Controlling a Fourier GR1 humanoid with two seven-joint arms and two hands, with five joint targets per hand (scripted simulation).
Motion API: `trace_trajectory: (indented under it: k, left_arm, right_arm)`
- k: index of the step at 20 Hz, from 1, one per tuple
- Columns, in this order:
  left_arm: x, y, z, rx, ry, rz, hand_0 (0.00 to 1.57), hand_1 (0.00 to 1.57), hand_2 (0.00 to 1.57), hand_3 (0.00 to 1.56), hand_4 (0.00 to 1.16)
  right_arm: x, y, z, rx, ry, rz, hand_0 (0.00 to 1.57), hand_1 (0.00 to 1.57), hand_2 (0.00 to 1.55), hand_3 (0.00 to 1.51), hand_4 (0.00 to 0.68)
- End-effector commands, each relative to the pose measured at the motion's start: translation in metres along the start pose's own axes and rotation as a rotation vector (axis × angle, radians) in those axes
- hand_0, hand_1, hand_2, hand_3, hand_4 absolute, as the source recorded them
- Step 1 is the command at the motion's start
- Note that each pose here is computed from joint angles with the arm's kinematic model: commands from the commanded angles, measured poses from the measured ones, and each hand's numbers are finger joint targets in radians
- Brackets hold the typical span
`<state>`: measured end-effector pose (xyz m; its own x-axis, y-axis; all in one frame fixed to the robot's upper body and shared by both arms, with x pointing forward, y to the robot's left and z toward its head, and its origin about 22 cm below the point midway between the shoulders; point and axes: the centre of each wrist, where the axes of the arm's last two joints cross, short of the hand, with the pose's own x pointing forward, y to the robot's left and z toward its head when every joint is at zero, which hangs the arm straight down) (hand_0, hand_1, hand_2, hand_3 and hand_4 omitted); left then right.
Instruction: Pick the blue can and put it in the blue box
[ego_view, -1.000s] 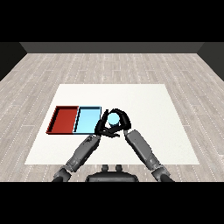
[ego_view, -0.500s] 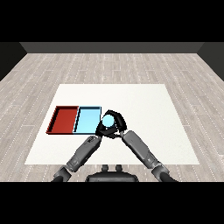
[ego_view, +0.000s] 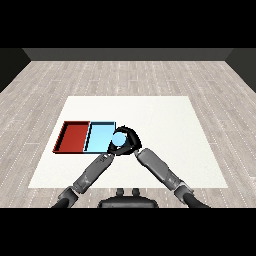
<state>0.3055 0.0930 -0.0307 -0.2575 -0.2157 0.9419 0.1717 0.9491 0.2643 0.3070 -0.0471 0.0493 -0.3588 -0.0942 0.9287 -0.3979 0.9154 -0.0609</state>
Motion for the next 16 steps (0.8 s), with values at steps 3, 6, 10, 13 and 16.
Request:
trace_trajectory:
  k: [3,6,10,13,16]
  left_arm:
    - [0.024,-0.029,-0.0006,0.065,-0.036,0.116,0.0,0.0,0.07,0.0,0.71]
    - [0.021,-0.017,0.0017,0.097,-0.028,0.106,1.01,1.01,1.04,0.9,0.7]
    - [0.02,-0.026,-0.0046,0.085,-0.02,0.146,0.73,0.73,0.82,0.64,0.67]
    - [0.007,-0.017,-0.0002,0.08,-0.015,0.122,0.63,0.63,0.73,0.51,0.66]
    - [0.021,-0.013,-0.0108,0.069,0.028,0.264,1.18,1.18,1.19,1.03,0.63]
  right_arm:
    - [-0.003,0.011,-0.006,0.023,-0.012,-0.035,1.45,1.45,1.45,1.39,0.591]
    - [-0.005,0.013,-0.002,0.034,-0.013,-0.055,1.44,1.44,1.45,1.4,0.611]
    - [-0.008,-0.001,-0.007,0.027,-0.019,-0.088,1.44,1.44,1.45,1.39,0.6]
    - [0.004,0.012,-0.007,0.035,-0.011,-0.079,1.43,1.43,1.45,1.39,0.593]
    - [-0.019,-0.002,0.017,0.012,0.002,-0.063,1.44,1.44,1.45,1.39,0.58]
